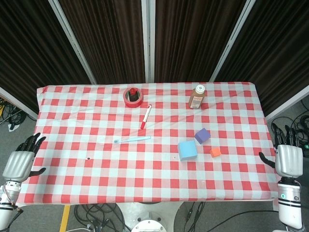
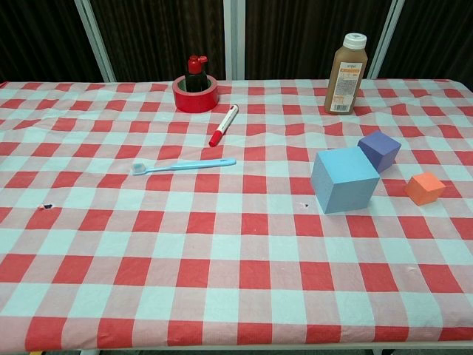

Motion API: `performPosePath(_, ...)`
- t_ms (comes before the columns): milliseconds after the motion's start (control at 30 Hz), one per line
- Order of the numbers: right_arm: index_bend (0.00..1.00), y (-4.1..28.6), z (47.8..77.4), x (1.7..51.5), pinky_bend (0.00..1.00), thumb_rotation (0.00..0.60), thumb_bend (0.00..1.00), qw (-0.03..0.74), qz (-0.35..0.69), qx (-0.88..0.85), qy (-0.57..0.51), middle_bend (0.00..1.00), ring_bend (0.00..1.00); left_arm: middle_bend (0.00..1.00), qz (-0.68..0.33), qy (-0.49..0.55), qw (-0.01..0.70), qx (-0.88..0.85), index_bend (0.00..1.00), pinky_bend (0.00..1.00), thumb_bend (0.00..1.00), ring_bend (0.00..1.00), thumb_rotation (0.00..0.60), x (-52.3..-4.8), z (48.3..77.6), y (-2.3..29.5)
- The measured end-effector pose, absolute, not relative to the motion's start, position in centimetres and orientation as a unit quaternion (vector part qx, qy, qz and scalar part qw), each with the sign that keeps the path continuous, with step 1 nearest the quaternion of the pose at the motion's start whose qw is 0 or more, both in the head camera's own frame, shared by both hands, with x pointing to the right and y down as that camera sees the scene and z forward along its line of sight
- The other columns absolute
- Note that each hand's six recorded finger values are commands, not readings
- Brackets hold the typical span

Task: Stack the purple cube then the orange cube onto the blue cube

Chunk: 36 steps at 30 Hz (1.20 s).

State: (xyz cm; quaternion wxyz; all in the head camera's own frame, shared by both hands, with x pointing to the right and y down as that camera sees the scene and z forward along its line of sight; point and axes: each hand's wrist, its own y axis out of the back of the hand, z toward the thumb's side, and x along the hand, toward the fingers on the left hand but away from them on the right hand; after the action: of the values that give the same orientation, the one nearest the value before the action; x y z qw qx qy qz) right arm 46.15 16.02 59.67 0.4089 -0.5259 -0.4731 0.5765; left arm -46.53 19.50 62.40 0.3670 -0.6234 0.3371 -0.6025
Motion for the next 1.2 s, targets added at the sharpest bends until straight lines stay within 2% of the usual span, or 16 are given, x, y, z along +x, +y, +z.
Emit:
performPosePath(200, 0.0, 15.7, 59.9, 45.5, 0.0, 0.6, 0.09, 0.411, 0.574, -0.541, -0.457, 0.18, 0.0, 0.12, -0.601, 0.335, 0.366, -0.626, 0.13, 0.22, 0.12, 0.09, 0.6, -46.3, 62.5, 19.7)
performPosePath(400, 0.0, 13.9, 60.6, 44.2, 0.0, 0.6, 0.09, 0.421, 0.569, -0.573, -0.413, 0.23, 0.0, 0.12, -0.601, 0.337, 0.369, -0.624, 0.13, 0.22, 0.12, 0.09, 0.6, -46.4, 62.2, 19.3)
performPosePath(567, 0.0, 10.9, 62.3, 41.7, 0.0, 0.6, 0.09, 0.434, 0.556, -0.622, -0.339, 0.26, 0.0, 0.12, -0.607, 0.338, 0.364, -0.62, 0.13, 0.22, 0.12, 0.09, 0.6, -46.9, 62.2, 19.6)
performPosePath(833, 0.0, 5.4, 65.4, 36.7, 0.0, 0.6, 0.09, 0.494, 0.533, -0.658, -0.195, 0.28, 0.0, 0.12, -0.609, 0.347, 0.362, -0.615, 0.13, 0.22, 0.12, 0.09, 0.6, -47.4, 61.9, 19.8)
performPosePath(967, 0.0, 4.3, 67.4, 35.0, 0.0, 0.6, 0.09, 0.506, 0.532, -0.663, -0.147, 0.27, 0.0, 0.12, -0.606, 0.353, 0.365, -0.612, 0.13, 0.22, 0.12, 0.09, 0.6, -47.6, 61.3, 19.7)
performPosePath(1200, 0.0, 4.4, 70.4, 32.0, 0.0, 0.6, 0.09, 0.504, 0.52, -0.681, -0.106, 0.27, 0.0, 0.12, -0.6, 0.361, 0.364, -0.614, 0.13, 0.22, 0.12, 0.09, 0.6, -47.6, 60.6, 19.2)
